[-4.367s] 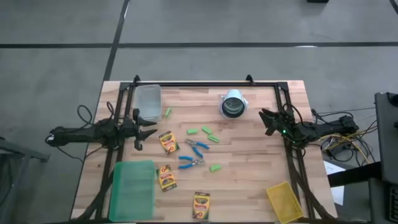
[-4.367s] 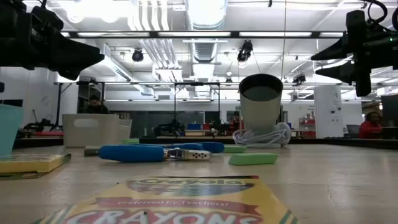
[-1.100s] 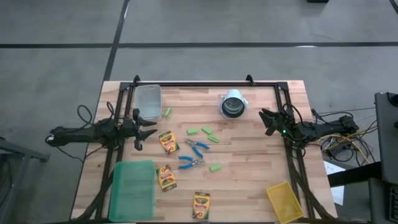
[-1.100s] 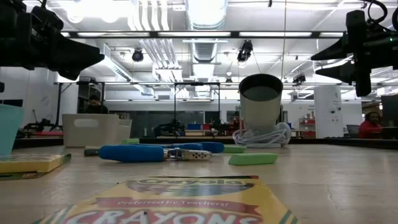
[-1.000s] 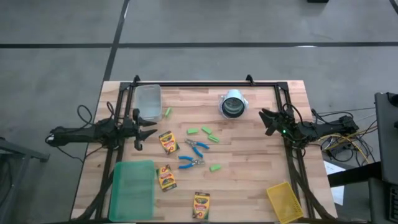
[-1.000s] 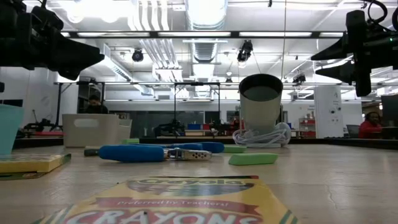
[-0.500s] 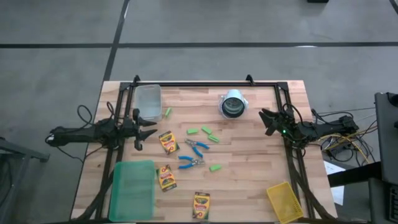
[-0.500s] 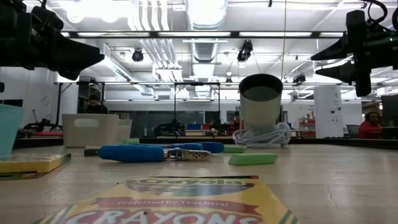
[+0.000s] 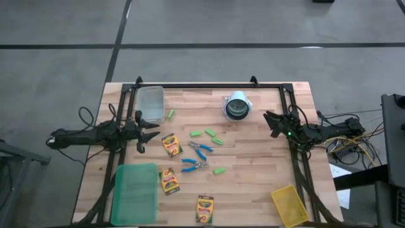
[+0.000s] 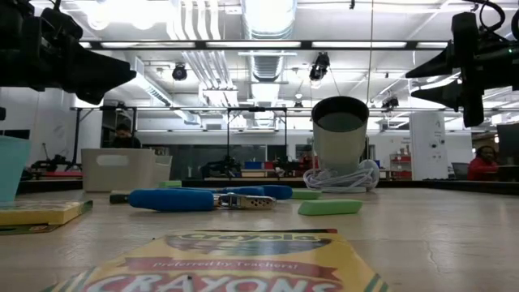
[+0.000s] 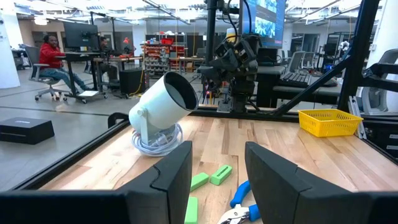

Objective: Pick & Place School Supplies
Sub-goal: Put the yellow crayon box into the green bin

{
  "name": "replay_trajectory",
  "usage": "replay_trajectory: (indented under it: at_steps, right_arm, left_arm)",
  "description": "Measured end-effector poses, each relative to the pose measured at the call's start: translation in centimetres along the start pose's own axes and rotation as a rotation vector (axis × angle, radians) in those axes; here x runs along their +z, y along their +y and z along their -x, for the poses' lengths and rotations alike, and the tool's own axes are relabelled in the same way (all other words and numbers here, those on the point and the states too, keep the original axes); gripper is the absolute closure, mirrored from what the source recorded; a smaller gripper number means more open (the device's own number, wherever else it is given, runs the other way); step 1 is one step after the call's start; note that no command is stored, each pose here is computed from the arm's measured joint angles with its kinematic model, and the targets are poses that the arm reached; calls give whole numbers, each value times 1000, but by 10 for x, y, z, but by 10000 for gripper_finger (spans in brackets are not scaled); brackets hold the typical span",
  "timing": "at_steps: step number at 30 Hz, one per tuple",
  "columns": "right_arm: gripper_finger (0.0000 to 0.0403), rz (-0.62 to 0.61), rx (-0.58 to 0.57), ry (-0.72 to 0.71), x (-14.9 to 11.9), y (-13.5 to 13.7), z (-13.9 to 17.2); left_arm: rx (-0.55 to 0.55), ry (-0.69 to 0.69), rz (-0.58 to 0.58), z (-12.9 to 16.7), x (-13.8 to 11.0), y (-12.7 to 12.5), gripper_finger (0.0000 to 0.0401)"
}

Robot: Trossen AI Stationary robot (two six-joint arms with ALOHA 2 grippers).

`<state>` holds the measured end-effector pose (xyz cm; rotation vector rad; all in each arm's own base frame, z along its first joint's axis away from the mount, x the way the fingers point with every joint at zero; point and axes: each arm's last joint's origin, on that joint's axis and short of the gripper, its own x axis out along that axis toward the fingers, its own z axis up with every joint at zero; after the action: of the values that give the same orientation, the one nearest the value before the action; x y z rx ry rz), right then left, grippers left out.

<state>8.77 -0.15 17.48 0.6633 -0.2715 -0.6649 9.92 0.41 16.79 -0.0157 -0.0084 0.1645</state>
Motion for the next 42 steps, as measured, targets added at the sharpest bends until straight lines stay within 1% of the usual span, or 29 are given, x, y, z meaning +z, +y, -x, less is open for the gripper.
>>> replay_trajectory:
  at_steps: [2, 5, 6, 7, 9, 11, 14, 17, 19, 23, 25, 27, 31, 35, 36, 39, 42]
  right_arm:
    - [199, -114, 2, 1, 0, 0, 0]
    - [199, -359, 2, 2, 0, 0, 0]
    - [199, -421, 2, 2, 0, 0, 0]
    - [199, -453, 1, 3, 0, 0, 0]
    - [199, -433, -1, 3, 0, 0, 0]
    - [199, -353, -2, 3, 0, 0, 0]
    - [199, -296, 5, -1, 1, 1, 0]
    - [199, -254, 46, 17, 2, 3, 0]
    - [199, -214, 112, 27, 4, 7, 0]
    - [199, -92, 343, 2, 17, 20, 3]
    - [199, -50, 436, -8, 20, 24, 5]
    - [199, -55, 497, 9, 21, 26, 6]
    - [199, -138, 594, 97, 18, 29, 7]
    - [199, -234, 633, 167, 16, 31, 7]
    - [199, -236, 630, 177, 15, 31, 6]
    - [199, -186, 637, 210, 10, 33, 4]
    - [199, -98, 719, 201, 9, 39, 3]
  left_arm:
    - [0, 0, 0, 0, 0, 0, 247]
    - [0, 0, 0, 0, 0, 0, 247]
    - [0, 0, 0, 0, 0, 0, 247]
    - [0, 0, 0, 0, 0, 0, 247]
    - [0, 0, 0, 0, 0, 0, 247]
    - [0, 0, 0, 0, 0, 0, 247]
    - [0, 0, 0, 0, 0, 0, 247]
    - [0, 0, 0, 0, 0, 0, 247]
    - [-1, 0, 0, 0, 0, 0, 247]
    - [0, 0, 0, 0, 0, 0, 247]
    - [0, 0, 0, 0, 0, 0, 247]
    - [0, 0, 0, 0, 0, 0, 247]
    - [0, 0, 0, 0, 0, 0, 247]
    - [0, 0, 0, 0, 0, 0, 247]
    - [0, 0, 0, 0, 0, 0, 247]
    - [0, 0, 0, 0, 0, 0, 247]
    - [0, 1, 0, 0, 0, 0, 247]
